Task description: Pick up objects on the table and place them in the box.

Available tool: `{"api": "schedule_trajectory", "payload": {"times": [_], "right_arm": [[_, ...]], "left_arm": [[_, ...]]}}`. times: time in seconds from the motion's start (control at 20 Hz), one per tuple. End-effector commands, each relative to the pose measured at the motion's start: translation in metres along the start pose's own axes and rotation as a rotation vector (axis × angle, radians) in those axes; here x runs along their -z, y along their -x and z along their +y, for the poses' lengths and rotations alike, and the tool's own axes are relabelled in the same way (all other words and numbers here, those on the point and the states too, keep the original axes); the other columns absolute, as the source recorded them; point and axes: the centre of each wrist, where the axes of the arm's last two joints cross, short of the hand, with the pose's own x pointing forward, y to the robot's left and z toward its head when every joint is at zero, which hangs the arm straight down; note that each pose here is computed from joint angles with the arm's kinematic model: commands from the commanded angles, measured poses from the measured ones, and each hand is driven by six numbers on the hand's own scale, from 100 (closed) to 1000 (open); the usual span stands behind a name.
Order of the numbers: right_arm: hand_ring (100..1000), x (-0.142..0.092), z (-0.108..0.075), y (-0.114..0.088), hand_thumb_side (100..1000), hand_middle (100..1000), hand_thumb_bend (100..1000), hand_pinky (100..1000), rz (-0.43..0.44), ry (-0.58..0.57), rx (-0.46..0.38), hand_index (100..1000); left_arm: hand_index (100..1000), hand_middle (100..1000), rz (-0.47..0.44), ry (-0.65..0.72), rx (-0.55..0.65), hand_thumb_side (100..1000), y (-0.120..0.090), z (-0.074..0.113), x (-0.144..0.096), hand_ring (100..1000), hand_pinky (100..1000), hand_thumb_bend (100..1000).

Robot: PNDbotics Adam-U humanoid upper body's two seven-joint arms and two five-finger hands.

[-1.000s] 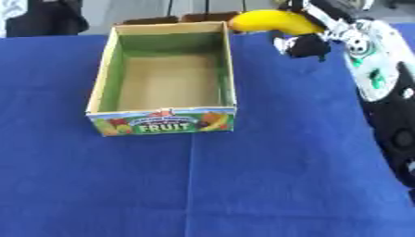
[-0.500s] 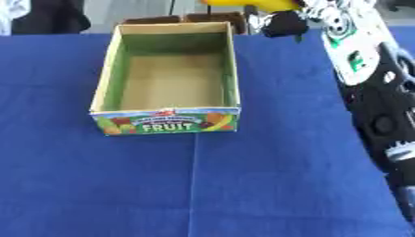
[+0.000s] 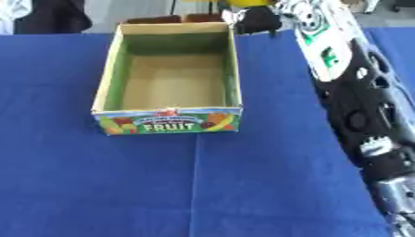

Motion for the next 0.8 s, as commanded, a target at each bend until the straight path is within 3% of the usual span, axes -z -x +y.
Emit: {"api": "schedule_trajectory", "payload": {"times": [0.05, 0.8], "right_arm": [[795, 0.011, -0.010, -0.016, 426, 447, 100, 620, -0.044, 0.031, 0.009, 717], [805, 0.026, 0.041, -0.035, 403, 431, 100, 629, -0.053, -0.096, 0.075, 733]], "left_arm": [[911, 796, -0.029, 0.006, -0.005, 896, -0.005, 0.001, 0.005, 783, 731, 100], [911, 794, -0.033, 0.005, -0.023, 896, -0.006, -0.001, 0.006, 783, 731, 100]]}}
